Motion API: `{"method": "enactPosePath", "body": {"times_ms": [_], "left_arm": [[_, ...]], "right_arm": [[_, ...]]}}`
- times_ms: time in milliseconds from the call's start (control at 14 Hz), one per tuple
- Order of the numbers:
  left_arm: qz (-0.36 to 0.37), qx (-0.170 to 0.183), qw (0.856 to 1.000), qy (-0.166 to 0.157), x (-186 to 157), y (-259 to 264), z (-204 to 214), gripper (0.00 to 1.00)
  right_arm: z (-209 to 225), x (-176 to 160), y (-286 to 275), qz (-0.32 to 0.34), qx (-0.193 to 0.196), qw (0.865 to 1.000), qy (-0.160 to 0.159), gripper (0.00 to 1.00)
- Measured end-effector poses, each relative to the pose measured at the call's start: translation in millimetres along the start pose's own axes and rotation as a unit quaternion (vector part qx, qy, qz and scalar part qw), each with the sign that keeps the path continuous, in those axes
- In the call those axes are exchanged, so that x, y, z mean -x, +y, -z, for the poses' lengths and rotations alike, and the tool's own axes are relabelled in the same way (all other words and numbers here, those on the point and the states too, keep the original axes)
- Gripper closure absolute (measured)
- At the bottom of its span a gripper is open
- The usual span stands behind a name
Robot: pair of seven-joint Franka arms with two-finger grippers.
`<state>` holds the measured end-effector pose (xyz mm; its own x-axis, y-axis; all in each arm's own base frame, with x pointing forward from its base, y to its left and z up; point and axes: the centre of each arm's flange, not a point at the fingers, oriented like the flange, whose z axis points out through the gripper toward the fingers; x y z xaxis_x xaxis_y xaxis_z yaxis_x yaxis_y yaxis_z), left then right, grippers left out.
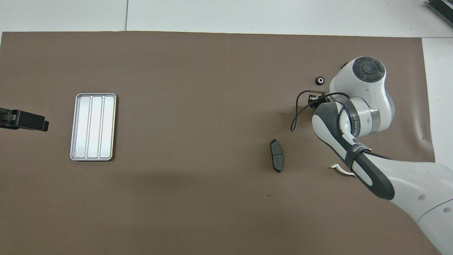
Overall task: Pick bearing gear from pile to tray
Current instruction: 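Close the right gripper on the black bearing gear and lift it, then set the gear mid-table with the right gripper while the left gripper approaches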
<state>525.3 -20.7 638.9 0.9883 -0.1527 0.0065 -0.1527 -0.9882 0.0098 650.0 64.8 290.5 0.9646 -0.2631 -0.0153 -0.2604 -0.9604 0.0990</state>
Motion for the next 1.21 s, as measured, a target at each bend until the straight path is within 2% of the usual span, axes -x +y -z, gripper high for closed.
{"method": "enactPosePath", "body": {"times_ms": [499, 641, 926, 1211], "left_arm": [[0.0, 0.0, 1.0, 0.0, 0.0, 0.1, 0.0, 0.0], [0.0, 0.0, 1.0, 0.0, 0.0, 0.1, 0.0, 0.0], [0.0, 0.0, 1.0, 0.0, 0.0, 0.0, 0.0, 0.0], [0.0, 0.0, 1.0, 0.0, 0.0, 0.0, 0.0, 0.0]], "right_arm": [[1.1, 1.8, -0.7, 0.0, 0.0, 1.0, 0.0, 0.64], [13.9, 3.8, -8.5, 0.006, -0.006, 1.0, 0.009, 0.64], [68.1, 14.6, -48.5, 0.038, -0.037, 0.997, 0.05, 0.64], [103.3, 42.0, -132.0, 0.101, -0.106, 0.98, 0.131, 0.64]]}}
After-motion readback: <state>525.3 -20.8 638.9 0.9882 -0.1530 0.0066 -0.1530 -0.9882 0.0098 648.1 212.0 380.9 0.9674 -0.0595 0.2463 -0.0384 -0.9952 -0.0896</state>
